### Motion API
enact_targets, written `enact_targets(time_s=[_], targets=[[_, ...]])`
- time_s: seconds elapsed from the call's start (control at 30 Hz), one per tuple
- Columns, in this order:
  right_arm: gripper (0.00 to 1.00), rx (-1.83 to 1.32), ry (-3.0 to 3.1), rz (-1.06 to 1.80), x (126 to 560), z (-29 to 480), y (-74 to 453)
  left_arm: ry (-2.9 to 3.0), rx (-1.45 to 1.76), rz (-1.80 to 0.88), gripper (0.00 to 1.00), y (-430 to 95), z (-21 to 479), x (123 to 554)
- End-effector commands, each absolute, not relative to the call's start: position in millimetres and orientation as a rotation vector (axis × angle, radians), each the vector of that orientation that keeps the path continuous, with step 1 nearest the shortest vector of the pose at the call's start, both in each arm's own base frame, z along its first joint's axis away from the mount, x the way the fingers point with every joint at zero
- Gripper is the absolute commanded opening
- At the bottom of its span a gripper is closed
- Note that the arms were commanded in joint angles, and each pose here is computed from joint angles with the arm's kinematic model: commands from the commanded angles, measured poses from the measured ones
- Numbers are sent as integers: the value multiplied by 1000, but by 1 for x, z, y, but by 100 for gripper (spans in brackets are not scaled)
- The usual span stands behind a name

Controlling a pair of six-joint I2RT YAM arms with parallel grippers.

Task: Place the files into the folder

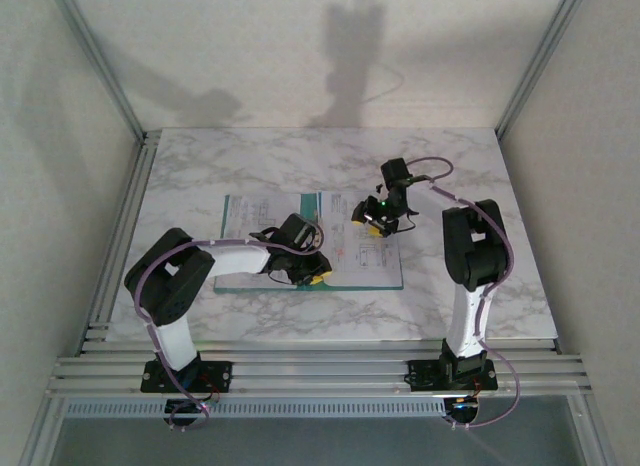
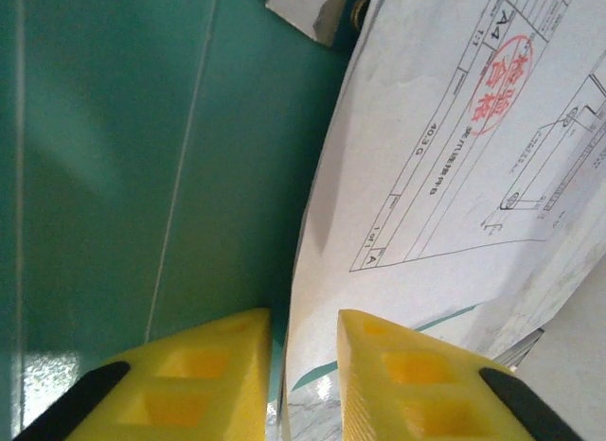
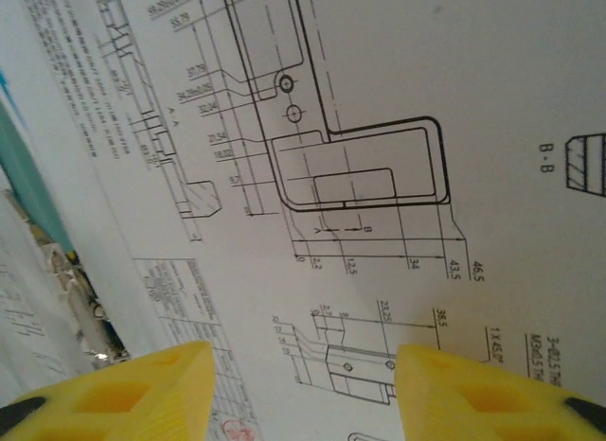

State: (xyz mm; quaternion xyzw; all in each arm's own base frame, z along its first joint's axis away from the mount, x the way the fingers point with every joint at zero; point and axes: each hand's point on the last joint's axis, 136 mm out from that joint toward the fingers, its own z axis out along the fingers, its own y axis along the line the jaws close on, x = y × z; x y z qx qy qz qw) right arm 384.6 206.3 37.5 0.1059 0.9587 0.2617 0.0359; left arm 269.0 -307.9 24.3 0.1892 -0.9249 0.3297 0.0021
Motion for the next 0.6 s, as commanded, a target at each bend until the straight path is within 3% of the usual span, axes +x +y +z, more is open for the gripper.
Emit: enact_targets(time_s=[0.0, 0.27, 0.57], targets=[[53, 293, 2947, 827, 390, 39, 215, -2925, 607, 1015, 28, -300, 28, 268], [53, 270, 2967, 850, 388, 32, 220, -2930, 602, 1006, 34, -301, 26, 270], [53, 260, 2973, 847, 389, 30, 221, -2933, 593, 999, 31, -302, 25, 272]])
